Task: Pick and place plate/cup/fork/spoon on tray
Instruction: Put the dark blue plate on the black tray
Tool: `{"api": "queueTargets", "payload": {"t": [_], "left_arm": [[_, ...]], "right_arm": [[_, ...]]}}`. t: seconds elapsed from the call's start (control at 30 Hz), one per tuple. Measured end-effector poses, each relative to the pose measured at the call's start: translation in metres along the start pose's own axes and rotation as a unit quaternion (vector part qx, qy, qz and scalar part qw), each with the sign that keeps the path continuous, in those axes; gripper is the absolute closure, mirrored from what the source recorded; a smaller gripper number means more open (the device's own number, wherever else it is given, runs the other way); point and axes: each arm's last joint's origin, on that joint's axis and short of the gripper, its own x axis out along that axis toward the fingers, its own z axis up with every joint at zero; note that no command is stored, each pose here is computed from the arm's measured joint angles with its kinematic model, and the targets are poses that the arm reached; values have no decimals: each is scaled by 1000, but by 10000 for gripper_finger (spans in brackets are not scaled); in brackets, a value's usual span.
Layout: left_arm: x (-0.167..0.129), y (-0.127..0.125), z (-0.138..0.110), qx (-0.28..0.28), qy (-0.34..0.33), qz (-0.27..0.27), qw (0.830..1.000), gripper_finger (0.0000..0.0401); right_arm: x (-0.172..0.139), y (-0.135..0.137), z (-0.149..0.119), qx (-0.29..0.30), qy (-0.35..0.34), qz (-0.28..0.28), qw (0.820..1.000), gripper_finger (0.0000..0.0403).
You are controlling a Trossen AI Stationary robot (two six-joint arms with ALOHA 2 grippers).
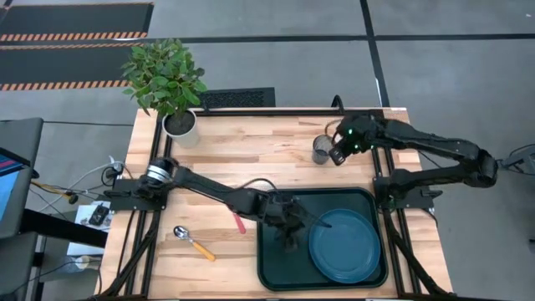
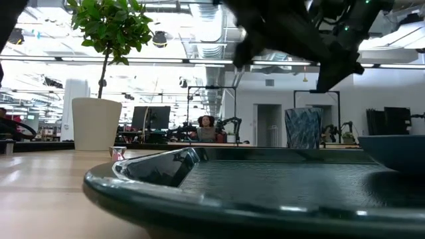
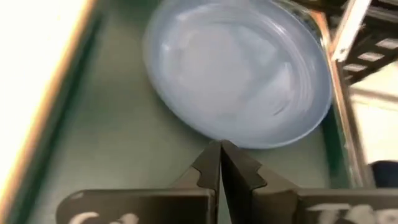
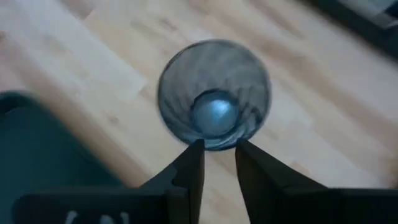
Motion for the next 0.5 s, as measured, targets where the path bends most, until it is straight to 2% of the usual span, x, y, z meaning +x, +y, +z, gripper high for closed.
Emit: {"api": "queueTargets", "payload": {"t": [0.07,0.2,0.3,0.5], "left_arm": [[-29,-2,6,19,-11,36,999,401],[-95,-4,15,36,-37,105,993,401],[-132,-3,12,47,-43,159,985,401],[-187,-8,1,33,-80,230,969,401]], "right_arm": [[-6,11,-6,-17,-24,-12,999,320],[-19,46,-23,-49,-42,66,996,386],[-21,78,-39,-59,-46,109,991,390],[11,138,-77,-91,-24,111,989,396]]}}
